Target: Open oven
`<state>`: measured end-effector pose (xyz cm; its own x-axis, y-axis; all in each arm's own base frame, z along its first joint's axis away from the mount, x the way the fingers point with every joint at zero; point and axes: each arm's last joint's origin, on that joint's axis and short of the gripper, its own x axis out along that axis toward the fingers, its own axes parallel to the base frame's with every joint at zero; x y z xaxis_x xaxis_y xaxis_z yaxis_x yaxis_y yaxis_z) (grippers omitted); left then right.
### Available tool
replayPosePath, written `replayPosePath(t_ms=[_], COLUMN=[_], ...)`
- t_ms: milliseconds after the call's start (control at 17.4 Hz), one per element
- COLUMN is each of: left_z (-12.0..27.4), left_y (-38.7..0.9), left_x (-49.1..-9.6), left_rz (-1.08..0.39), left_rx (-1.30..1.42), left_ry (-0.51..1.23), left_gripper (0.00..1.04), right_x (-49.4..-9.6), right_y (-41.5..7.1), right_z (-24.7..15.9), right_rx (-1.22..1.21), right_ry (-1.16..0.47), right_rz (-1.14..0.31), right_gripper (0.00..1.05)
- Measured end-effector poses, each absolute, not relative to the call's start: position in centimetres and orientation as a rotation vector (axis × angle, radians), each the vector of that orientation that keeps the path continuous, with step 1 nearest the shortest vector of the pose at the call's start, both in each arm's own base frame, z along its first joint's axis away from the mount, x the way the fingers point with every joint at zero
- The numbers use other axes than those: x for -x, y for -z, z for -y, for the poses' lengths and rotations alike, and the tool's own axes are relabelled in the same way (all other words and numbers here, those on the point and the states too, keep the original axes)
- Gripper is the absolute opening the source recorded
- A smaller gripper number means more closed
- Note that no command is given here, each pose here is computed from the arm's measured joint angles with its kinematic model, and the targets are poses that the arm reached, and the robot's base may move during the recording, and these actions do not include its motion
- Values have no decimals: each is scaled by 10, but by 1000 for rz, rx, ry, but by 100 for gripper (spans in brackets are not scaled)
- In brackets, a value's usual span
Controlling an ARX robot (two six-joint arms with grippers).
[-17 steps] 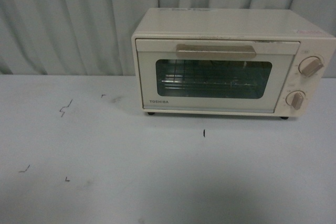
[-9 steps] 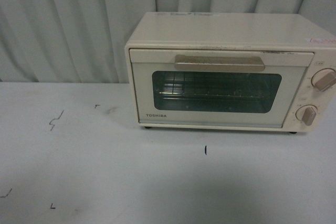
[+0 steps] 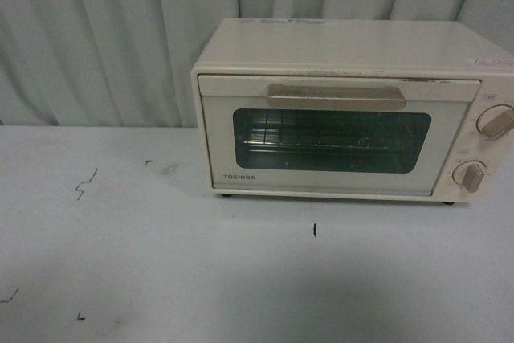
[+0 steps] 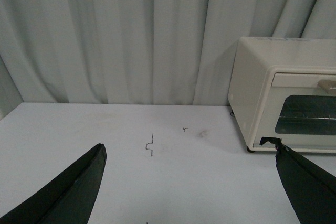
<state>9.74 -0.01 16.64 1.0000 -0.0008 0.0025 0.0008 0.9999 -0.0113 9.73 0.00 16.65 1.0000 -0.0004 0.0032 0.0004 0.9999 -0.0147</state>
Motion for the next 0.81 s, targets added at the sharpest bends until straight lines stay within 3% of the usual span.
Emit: replayPosePath(t_ms=[230, 345, 518, 806], left_z=[0, 8, 24, 72], left_y=[-165, -174, -193, -158], left_x=[-97, -105, -143, -200], left_rz=[-26, -401, -414, -609], left_rx=[16, 106, 313, 568], left_ry=[1, 37, 104, 204], left_gripper=[98, 98, 98, 98], right_x=[-97, -97, -97, -97], right_y=[-167, -167, -167, -167], right_z=[0, 0, 0, 0], right_rx=[15, 15, 15, 15], right_ry=[0, 0, 0, 0], right_rz=[3, 4, 4, 4], right_gripper=[98, 98, 98, 98])
